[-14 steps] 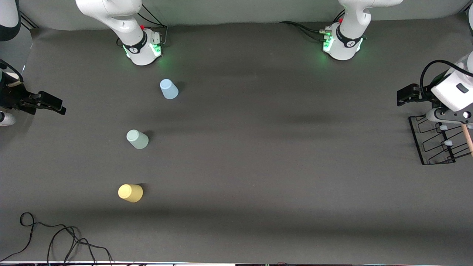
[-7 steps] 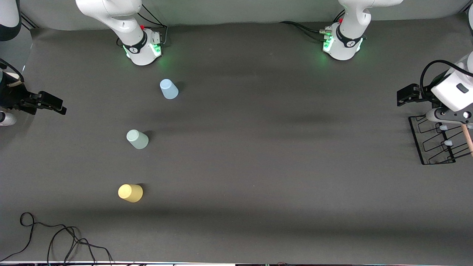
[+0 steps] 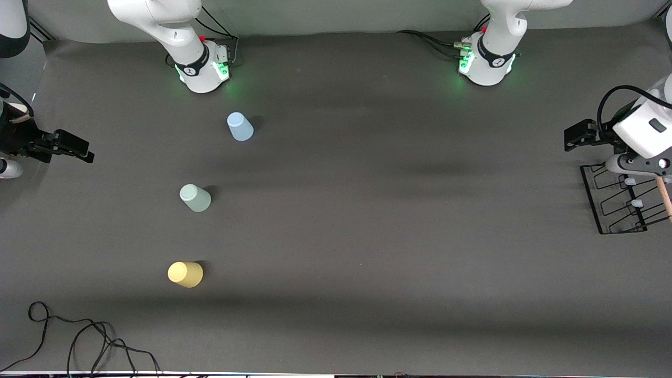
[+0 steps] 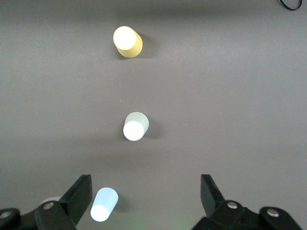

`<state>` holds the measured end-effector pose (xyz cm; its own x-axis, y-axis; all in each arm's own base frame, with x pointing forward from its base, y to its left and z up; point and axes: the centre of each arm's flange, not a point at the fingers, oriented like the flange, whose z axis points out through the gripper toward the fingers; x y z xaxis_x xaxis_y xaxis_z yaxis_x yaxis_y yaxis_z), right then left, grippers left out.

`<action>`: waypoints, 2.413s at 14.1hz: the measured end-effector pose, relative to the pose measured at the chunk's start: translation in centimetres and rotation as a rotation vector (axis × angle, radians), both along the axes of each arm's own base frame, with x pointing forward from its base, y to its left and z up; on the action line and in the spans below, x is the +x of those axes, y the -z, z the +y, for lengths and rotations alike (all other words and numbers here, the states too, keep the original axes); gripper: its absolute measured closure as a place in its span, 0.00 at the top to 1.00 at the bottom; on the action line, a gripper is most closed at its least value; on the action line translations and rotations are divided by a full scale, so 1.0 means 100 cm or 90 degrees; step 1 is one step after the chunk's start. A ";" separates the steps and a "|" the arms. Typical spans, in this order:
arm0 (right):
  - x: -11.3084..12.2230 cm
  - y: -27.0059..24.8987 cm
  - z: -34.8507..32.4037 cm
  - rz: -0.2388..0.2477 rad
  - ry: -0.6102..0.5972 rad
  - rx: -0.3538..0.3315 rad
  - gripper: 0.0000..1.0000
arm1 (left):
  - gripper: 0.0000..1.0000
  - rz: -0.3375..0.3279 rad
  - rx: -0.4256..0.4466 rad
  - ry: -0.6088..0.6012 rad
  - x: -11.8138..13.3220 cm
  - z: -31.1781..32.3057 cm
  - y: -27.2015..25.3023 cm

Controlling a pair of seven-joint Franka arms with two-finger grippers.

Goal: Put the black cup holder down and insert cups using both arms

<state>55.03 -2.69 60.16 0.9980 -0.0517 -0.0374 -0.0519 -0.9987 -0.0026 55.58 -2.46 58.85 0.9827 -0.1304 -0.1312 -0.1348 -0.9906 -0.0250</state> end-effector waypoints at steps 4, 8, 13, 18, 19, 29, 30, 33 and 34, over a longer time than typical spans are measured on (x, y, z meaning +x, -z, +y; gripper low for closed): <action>-0.001 -0.001 0.000 -0.001 0.000 0.000 1.00 | 1.00 0.000 0.000 -0.002 0.000 0.002 0.000; -0.002 -0.004 0.000 -0.004 -0.001 0.000 1.00 | 1.00 -0.001 0.002 -0.004 0.000 0.004 -0.001; -0.003 -0.005 0.001 -0.004 -0.002 0.000 1.00 | 1.00 0.000 0.003 -0.055 0.001 0.049 0.000; -0.003 -0.005 0.003 -0.004 -0.005 0.000 1.00 | 1.00 0.012 -0.001 -0.081 -0.004 0.113 0.007; -0.003 -0.005 0.003 -0.004 -0.005 0.000 1.00 | 1.00 0.017 0.001 -0.073 -0.004 0.133 0.011; -0.003 -0.004 0.004 0.000 -0.006 0.000 1.00 | 1.00 0.021 -0.022 0.016 -0.002 0.321 0.121; -0.003 -0.003 0.004 0.001 -0.006 0.000 1.00 | 1.00 0.022 -0.023 0.013 0.001 0.333 0.141; -0.004 -0.003 0.004 0.006 -0.006 0.001 1.00 | 1.00 0.026 -0.027 0.004 0.010 0.353 0.199; -0.005 -0.003 0.004 0.007 -0.006 0.001 1.00 | 1.00 0.026 -0.027 0.002 0.010 0.358 0.215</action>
